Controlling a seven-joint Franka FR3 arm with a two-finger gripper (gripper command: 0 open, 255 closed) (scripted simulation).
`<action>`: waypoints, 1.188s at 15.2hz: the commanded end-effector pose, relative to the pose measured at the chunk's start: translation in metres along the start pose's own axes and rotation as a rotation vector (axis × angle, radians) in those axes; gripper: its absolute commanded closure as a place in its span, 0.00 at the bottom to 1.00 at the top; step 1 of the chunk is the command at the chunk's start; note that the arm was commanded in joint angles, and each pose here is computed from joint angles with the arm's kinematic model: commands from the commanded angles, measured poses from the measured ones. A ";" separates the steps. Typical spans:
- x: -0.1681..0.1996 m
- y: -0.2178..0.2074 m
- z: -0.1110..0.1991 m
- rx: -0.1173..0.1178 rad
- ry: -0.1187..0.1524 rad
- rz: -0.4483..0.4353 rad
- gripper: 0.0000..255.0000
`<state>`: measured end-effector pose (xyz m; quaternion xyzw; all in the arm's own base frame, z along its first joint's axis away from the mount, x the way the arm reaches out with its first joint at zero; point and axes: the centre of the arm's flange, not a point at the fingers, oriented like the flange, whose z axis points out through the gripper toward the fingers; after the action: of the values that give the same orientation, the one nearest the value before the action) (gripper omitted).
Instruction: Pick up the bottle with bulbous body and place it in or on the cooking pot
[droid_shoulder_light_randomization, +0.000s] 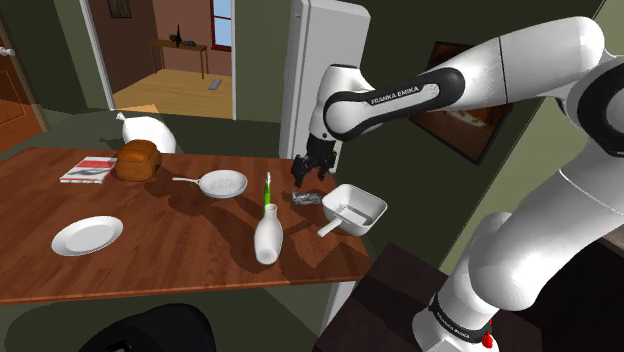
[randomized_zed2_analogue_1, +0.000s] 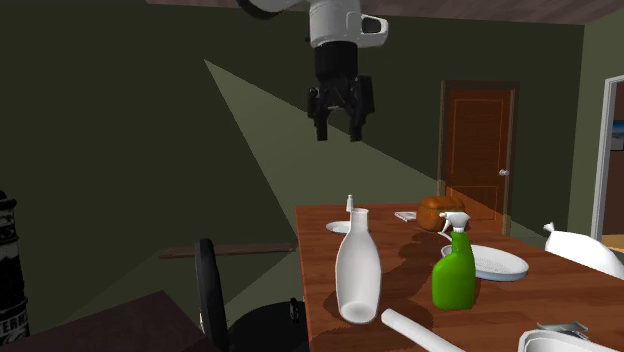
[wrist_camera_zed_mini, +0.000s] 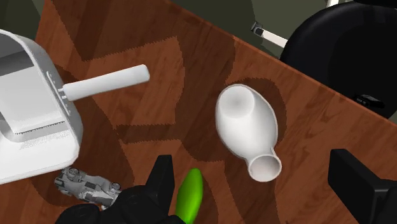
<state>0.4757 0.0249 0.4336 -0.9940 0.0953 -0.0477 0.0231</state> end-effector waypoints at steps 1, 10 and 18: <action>0.012 -0.009 0.022 -0.004 -0.002 -0.001 0.00; 0.074 -0.039 0.121 -0.026 -0.016 -0.005 0.00; 0.094 -0.048 0.177 -0.033 -0.021 -0.006 0.00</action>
<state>0.5935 0.0606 0.2742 -0.9950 0.0927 -0.0355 0.0076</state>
